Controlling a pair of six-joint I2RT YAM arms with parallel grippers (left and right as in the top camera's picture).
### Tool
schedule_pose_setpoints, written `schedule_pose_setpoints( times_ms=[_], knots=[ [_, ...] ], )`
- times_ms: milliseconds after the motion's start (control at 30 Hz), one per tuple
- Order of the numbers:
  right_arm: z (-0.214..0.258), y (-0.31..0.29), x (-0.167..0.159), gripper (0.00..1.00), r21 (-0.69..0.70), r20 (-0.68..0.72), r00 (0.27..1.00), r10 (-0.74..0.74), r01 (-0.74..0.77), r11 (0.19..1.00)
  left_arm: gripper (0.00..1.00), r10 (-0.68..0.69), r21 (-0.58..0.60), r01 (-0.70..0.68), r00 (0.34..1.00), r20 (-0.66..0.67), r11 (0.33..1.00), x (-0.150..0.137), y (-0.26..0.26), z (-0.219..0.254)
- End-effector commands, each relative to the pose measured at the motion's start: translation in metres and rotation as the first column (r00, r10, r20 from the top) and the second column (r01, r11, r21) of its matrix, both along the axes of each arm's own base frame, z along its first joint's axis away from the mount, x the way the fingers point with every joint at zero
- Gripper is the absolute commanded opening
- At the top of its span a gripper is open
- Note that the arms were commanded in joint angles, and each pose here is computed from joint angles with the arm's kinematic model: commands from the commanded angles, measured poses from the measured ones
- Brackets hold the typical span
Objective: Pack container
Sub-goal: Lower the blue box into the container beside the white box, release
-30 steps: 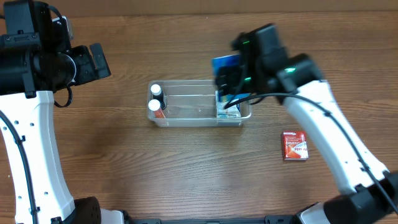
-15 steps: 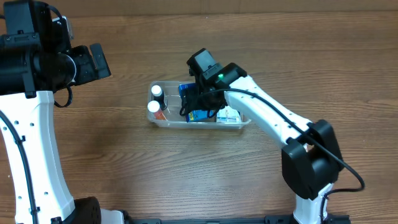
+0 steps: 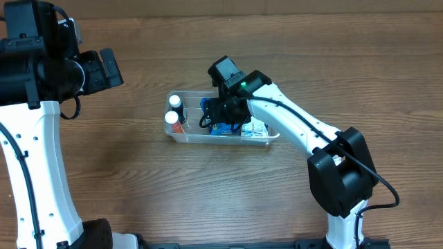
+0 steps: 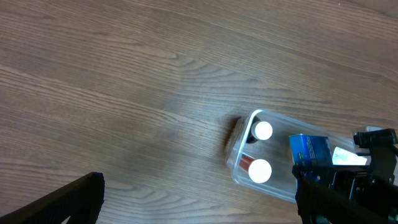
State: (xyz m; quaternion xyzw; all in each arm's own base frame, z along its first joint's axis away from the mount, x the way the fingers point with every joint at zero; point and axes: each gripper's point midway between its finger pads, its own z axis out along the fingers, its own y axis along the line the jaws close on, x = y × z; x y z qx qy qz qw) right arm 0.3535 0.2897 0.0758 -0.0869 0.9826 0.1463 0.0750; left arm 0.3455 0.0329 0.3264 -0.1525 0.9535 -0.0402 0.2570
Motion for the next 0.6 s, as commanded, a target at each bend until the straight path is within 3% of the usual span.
schedule_pose_setpoints(
  times_ms=[0,333,400,467,567],
  knots=[
    [-0.0066,-0.0138,0.0123,0.77,-0.031,0.008,0.999,-0.035,0.035,0.999,1.00,-0.019,-0.004,0.019,1.000,-0.010,1.000,0.0009,-0.0020,-0.0037],
    [-0.0064,-0.0231,0.0194,0.77,-0.031,0.009,0.998,-0.060,0.061,0.998,1.00,-0.019,-0.004,0.019,1.000,-0.010,1.000,0.0009,-0.0020,-0.0037],
    [-0.0064,-0.0231,0.0194,0.84,-0.031,0.009,0.998,-0.060,0.060,0.998,1.00,-0.019,-0.004,0.019,1.000,-0.010,1.000,0.0008,-0.0020,-0.0038],
    [-0.0065,-0.0231,0.0192,1.00,-0.031,0.009,0.998,-0.060,0.060,0.998,1.00,-0.019,-0.004,0.019,1.000,-0.010,1.000,0.0008,-0.0020,-0.0038],
    [-0.0065,-0.0230,0.0191,1.00,-0.030,0.008,0.998,-0.060,0.060,0.998,1.00,-0.019,-0.004,0.019,1.000,-0.011,1.000,0.0008,-0.0020,-0.0038]
  ],
)
